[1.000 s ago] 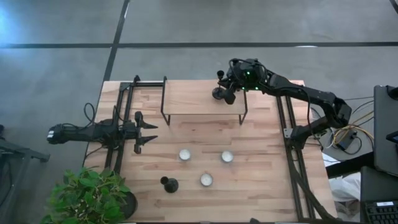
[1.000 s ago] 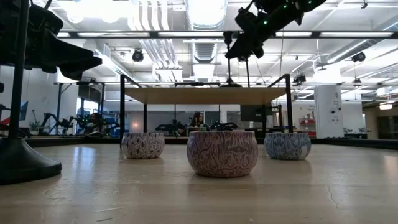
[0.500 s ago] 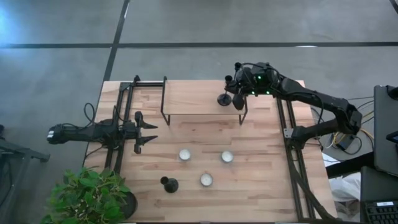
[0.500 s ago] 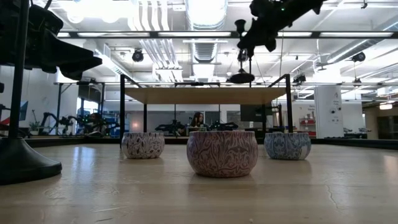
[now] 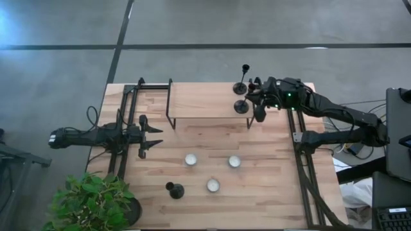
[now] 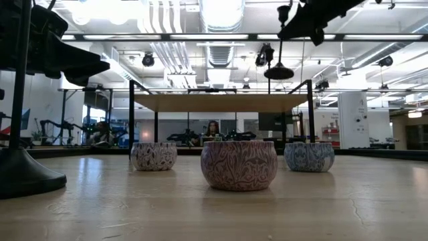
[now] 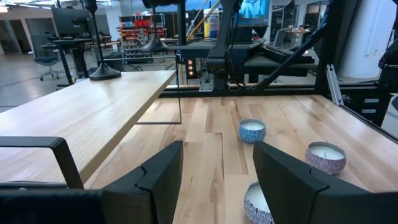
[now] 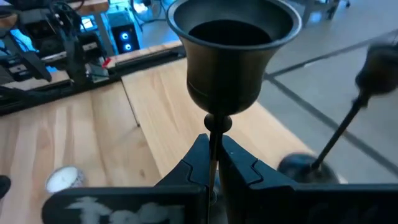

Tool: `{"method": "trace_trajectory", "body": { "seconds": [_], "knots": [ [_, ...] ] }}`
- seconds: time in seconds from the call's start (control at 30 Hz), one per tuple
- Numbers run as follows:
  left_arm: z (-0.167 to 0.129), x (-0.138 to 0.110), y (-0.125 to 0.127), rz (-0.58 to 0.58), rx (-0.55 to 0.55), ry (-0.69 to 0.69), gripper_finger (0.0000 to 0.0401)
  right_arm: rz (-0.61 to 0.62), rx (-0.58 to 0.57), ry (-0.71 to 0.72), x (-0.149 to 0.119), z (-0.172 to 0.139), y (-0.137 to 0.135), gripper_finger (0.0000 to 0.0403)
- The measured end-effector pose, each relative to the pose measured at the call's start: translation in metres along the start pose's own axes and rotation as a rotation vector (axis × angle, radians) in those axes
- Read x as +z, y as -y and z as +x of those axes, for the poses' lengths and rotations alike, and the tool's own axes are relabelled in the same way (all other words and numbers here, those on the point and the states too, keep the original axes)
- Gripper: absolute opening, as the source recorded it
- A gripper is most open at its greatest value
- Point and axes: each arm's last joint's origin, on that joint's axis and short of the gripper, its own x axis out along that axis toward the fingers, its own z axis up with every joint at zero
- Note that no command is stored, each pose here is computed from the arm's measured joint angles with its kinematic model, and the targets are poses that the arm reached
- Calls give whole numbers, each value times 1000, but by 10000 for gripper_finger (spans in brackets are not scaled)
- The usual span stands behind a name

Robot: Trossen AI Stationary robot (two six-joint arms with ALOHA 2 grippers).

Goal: Pick & Place candle stick holders
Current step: Put the right black candle holder on the shelf

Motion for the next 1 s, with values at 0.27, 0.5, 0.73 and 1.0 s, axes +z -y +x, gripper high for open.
{"method": "trace_trajectory", "body": {
  "seconds": [0.27, 0.5, 0.73, 1.0],
  "knots": [
    [0, 0, 0, 0, 0, 0, 202, 40, -62, -1, -8, 19, -20, 11],
    [0, 0, 0, 0, 0, 0, 202, 5, -312, 29, 5, 48, -56, 11],
    [0, 0, 0, 0, 0, 0, 202, 139, -403, 43, 19, 83, -75, 11],
    [0, 0, 0, 0, 0, 0, 202, 122, -574, -48, 24, 109, -79, 11]
  ]
}}
